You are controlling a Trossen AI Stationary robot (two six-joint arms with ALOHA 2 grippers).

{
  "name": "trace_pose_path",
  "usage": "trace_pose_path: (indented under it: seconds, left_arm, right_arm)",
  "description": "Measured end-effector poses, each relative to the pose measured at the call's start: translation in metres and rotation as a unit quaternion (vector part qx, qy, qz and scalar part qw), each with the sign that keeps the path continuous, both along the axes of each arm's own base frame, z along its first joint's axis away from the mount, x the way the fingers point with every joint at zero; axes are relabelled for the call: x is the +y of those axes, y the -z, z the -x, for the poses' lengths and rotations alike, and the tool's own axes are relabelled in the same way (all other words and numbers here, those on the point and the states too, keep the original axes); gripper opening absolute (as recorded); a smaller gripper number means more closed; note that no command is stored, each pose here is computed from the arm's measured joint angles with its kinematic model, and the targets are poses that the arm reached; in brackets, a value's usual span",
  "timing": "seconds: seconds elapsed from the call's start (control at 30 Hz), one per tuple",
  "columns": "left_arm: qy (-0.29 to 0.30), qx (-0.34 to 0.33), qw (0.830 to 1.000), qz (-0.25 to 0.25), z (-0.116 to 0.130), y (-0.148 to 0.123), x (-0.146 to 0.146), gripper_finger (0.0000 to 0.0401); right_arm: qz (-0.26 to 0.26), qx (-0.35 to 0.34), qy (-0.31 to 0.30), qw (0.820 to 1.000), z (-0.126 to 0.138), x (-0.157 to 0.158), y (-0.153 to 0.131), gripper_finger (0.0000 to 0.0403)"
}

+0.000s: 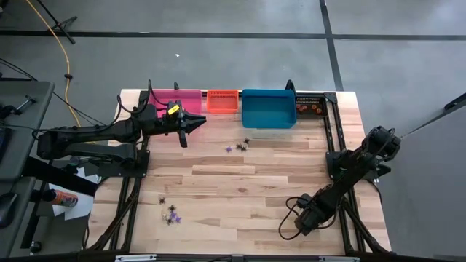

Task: Sort Halloween decoration
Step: Put the white skull toy into the pink bin

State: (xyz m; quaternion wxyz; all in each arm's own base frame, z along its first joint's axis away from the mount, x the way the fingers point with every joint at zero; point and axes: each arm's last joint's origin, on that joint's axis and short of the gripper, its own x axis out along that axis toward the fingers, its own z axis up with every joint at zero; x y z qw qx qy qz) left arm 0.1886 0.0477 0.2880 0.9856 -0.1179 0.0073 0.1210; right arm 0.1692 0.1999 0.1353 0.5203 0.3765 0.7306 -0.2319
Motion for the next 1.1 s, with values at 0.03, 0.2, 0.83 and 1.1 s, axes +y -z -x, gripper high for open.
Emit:
trace_pose_path:
  seconds: [0.03,0.2,0.83,1.1]
  left_arm:
    - [0.0,0.0,1.0,0.0,0.0,0.0,0.0,0.0047]
    - [0.0,0.0,1.0,0.0,0.0,0.0,0.0,0.0047]
    - [-0.011,0.0,1.0,-0.001,0.0002,0.0,0.0006,0.0047]
    - [-0.011,0.0,1.0,-0.001,0.0002,0.0,0.0006,0.0047]
  right_arm:
    - [0.0,0.0,0.0,1.0,0.0,0.0,0.0,0.0091]
    - [-0.002,0.002,0.0,1.0,0.0001,0.0001,0.0,0.0083]
    - [-0.012,-0.016,-0.026,0.999,-0.0025,0.0002,-0.0002,0.0079]
    - [-0.014,-0.021,-0.035,0.999,-0.0024,0.0001,-0.0008,0.0009]
